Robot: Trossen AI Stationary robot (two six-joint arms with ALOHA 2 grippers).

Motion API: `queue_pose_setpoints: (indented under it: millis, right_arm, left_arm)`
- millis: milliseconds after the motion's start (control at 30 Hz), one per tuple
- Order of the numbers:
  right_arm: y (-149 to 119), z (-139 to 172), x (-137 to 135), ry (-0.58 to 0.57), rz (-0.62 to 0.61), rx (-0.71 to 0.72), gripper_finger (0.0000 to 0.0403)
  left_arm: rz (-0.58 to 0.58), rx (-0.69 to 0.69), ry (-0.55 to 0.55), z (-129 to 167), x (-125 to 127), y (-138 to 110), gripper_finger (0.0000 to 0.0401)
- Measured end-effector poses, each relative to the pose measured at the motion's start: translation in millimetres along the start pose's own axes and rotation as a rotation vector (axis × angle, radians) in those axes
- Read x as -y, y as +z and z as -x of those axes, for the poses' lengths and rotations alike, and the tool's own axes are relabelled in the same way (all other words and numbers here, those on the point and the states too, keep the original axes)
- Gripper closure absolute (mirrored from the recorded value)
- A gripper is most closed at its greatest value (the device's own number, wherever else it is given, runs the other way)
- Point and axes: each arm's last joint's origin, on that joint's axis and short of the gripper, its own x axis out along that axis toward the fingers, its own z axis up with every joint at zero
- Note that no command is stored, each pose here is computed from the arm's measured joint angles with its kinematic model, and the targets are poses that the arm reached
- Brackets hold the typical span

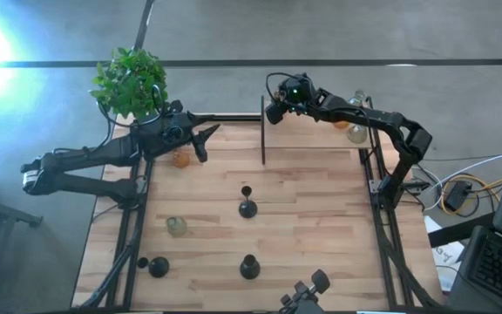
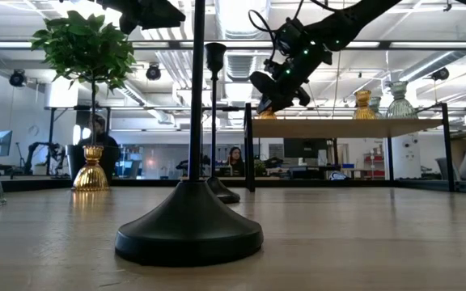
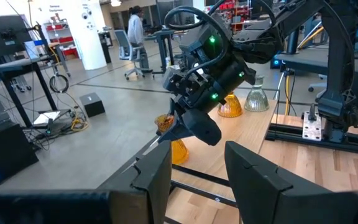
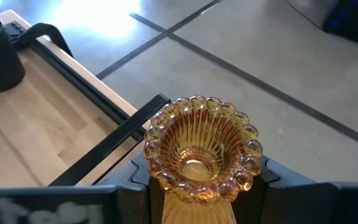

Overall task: Pick & Place candle stick holders
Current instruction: Put the bottom orange glass candle holder on the shelf

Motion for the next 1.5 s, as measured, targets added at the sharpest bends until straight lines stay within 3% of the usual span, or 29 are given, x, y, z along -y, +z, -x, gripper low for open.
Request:
queue_pose_setpoints:
  millis: [433, 633, 967, 1500]
  right_arm:
    - [-2.0, -0.4, -0.7, 0.023, -0.002, -0.005, 0.0279]
    - [-2.6, -0.7, -0.8, 0.026, -0.002, -0.006, 0.0230]
    - [-2.1, -0.7, -0.9, 0.027, -0.003, -0.001, 0.0191]
    - [-1.1, -0.5, -1.3, 0.028, 0.000, 0.006, 0.0086]
  left_arm:
    - [0.002, 0.000, 0.000, 0.0, 0.0, 0.0, 0.0247]
    - [0.003, 0.000, 0.000, 0.0, 0.0, 0.0, 0.0247]
    - [0.004, 0.000, 0.000, 0.0, 0.0, 0.0, 0.0247]
    - [0.004, 0.000, 0.000, 0.0, 0.0, 0.0, 0.0247]
